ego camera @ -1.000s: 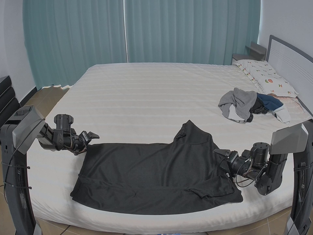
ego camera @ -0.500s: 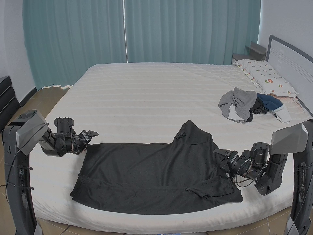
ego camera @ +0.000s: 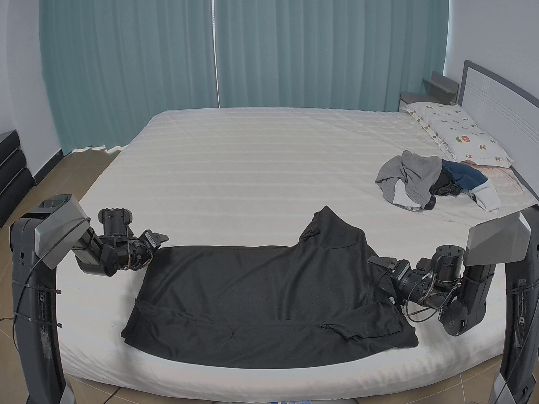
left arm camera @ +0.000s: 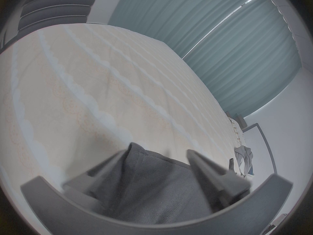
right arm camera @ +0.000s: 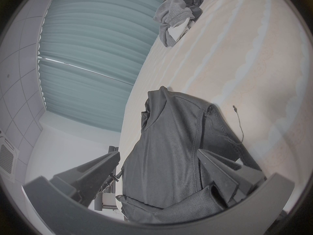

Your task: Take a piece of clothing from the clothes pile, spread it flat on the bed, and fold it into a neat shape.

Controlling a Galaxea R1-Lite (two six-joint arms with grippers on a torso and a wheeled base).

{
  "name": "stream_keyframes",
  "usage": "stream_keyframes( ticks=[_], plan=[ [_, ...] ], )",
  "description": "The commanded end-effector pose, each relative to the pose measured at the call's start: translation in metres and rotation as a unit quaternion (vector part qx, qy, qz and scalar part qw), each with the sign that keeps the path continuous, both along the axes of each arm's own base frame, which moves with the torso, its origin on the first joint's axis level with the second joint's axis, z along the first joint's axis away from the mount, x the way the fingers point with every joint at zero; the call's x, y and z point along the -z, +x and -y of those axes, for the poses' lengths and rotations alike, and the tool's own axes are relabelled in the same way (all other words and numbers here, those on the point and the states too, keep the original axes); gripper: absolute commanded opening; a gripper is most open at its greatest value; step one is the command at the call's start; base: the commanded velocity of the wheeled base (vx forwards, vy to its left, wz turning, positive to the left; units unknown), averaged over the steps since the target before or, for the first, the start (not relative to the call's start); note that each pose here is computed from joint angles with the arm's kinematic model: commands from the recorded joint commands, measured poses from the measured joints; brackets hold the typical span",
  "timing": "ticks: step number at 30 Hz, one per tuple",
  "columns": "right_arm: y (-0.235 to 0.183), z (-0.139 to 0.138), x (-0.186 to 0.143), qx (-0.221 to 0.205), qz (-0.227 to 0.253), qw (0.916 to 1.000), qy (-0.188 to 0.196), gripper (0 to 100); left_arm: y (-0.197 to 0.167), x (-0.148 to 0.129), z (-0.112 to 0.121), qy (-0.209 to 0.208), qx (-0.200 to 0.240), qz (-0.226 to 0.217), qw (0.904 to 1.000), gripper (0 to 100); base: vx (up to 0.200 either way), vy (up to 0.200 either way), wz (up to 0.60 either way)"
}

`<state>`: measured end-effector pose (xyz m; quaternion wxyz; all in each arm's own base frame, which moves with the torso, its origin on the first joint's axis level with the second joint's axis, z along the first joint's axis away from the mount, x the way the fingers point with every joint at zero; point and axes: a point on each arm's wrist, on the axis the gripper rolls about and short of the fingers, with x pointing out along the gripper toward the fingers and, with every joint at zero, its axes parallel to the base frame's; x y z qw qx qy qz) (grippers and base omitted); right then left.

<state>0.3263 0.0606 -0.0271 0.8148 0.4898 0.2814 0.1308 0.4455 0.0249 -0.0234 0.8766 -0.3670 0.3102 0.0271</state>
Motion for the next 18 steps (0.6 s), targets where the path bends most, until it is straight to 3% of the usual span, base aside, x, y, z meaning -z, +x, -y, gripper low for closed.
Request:
stream_keyframes(
  ticks=[1,11,18],
  plan=[
    [0.0,-0.0005,-0.0005,-0.001,0.005,1.0,0.0,100,0.001,0.0018,-0.0001,0.001,-0.002,0.004,1.0,0,0.0,0.0,0.0],
    [-0.0002,-0.001,0.0001,-0.004,0.007,1.0,-0.005,100,0.0037,0.0014,-0.0031,0.035,-0.059,0.054,0.9962,0,0.0,0.0,0.0],
    [0.0035,-0.0025,-0.0023,-0.002,0.017,0.9998,-0.006,100,-0.0045,0.0046,-0.0035,0.038,-0.064,0.048,0.9961,0,0.0,0.0,0.0]
  ],
)
